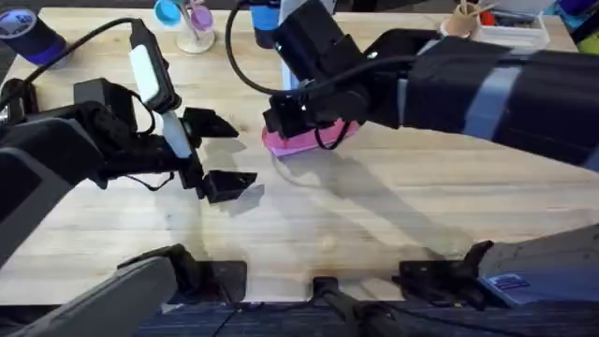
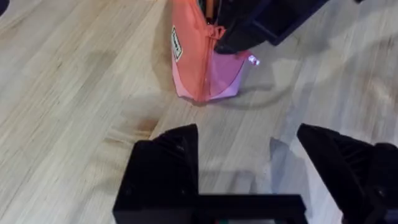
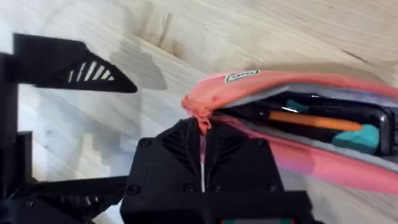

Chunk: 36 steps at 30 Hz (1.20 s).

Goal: Unzip the bag, pick up the pens from the table one at a time and place them inside, then zip the bag closed.

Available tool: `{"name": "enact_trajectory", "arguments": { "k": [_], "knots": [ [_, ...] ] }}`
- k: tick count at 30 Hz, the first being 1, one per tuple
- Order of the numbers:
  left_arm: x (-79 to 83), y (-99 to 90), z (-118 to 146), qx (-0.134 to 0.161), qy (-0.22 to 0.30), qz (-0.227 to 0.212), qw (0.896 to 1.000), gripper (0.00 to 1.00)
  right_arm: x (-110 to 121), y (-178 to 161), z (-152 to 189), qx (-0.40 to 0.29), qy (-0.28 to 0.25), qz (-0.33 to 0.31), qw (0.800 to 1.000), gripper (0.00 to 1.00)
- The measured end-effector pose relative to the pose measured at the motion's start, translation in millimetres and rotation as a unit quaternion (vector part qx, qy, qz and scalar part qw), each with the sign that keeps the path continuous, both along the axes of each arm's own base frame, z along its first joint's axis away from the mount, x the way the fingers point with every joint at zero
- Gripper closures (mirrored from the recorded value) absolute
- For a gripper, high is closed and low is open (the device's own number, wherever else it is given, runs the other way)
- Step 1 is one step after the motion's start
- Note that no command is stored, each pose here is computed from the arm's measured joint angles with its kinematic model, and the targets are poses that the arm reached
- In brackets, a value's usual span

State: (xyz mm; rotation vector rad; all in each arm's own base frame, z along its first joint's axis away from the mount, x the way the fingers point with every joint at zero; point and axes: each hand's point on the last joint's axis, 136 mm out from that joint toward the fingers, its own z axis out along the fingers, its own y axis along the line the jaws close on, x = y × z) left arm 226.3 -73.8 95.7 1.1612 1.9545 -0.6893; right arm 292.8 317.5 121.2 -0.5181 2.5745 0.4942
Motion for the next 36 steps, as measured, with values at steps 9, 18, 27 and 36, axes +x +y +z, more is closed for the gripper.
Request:
{"name": "enact_trajectory", "arguments": {
  "k": [9, 18, 27, 36],
  "knots": [
    [0.0, 0.0, 0, 0.000, 0.000, 0.000, 1.000, 0.006, -4, -1, 21, 0.019, -0.014, 0.003, 1.000, 0.968],
    [5.6, 1.8, 1, 0.005, -0.016, 0.000, 1.000, 0.006, -5, -2, 30, 0.026, -0.020, 0.003, 0.999, 0.971],
    [17.1, -0.3, 11, -0.010, -0.060, -0.006, 0.998, 0.006, -6, -2, 30, 0.027, -0.020, 0.004, 0.999, 0.971],
    [29.1, -5.0, 20, -0.023, -0.105, -0.021, 0.994, 0.006, -5, -1, 31, 0.030, -0.022, 0.004, 0.999, 0.971]
  ]
}}
